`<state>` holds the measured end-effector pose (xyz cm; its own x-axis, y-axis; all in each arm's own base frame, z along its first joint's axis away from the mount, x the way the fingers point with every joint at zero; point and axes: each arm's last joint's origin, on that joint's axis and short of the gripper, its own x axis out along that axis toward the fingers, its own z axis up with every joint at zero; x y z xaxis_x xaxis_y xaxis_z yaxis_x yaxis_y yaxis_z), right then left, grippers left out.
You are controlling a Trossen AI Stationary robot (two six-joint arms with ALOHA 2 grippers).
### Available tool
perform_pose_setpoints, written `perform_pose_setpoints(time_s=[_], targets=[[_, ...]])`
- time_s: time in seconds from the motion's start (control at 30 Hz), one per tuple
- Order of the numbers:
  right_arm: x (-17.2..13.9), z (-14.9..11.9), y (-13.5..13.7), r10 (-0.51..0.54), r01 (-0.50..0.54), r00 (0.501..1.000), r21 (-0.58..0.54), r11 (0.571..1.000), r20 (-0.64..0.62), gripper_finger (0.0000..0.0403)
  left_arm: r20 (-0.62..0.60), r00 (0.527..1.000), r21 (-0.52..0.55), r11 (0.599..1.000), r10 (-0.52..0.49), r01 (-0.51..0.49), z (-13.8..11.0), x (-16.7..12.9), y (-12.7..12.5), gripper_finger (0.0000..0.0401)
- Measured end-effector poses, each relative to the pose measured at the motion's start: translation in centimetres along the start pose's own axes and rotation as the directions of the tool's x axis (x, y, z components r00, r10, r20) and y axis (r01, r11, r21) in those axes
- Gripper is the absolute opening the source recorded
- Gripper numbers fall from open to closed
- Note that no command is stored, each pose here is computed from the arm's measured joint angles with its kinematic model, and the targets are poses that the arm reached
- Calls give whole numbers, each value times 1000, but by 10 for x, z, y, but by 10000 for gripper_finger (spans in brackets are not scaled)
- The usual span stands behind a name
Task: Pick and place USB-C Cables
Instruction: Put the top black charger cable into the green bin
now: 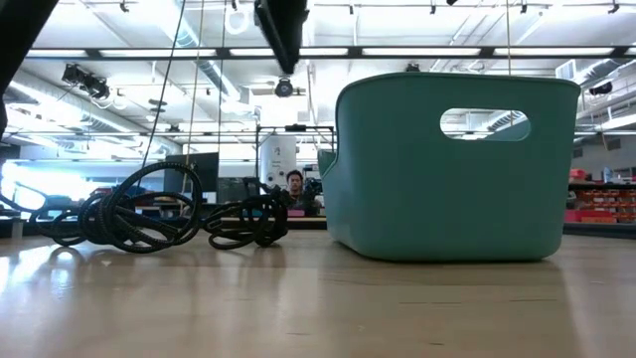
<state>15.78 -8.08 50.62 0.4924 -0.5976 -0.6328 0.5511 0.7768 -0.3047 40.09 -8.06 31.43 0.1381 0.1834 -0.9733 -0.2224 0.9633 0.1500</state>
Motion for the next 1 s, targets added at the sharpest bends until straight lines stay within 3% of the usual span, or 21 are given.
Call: perform_pose_setpoints(time_s=[0.37,0.63,0.83,1.0], targets=[[0,0,1,36,-36,999,0,999,4,16,-272,954,45,992,129,-122,-31,80,2,181],[0,0,1,37,-37,999,27,999,6,16,-194,980,-7,999,-39,38,-30,119,16,181],[0,0,1,36,-36,999,54,998,6,16,-182,973,-15,990,-141,141,-36,123,25,181],[1,1,1,34,-35,999,73,997,8,16,-173,973,10,987,-155,159,-44,135,27,181]])
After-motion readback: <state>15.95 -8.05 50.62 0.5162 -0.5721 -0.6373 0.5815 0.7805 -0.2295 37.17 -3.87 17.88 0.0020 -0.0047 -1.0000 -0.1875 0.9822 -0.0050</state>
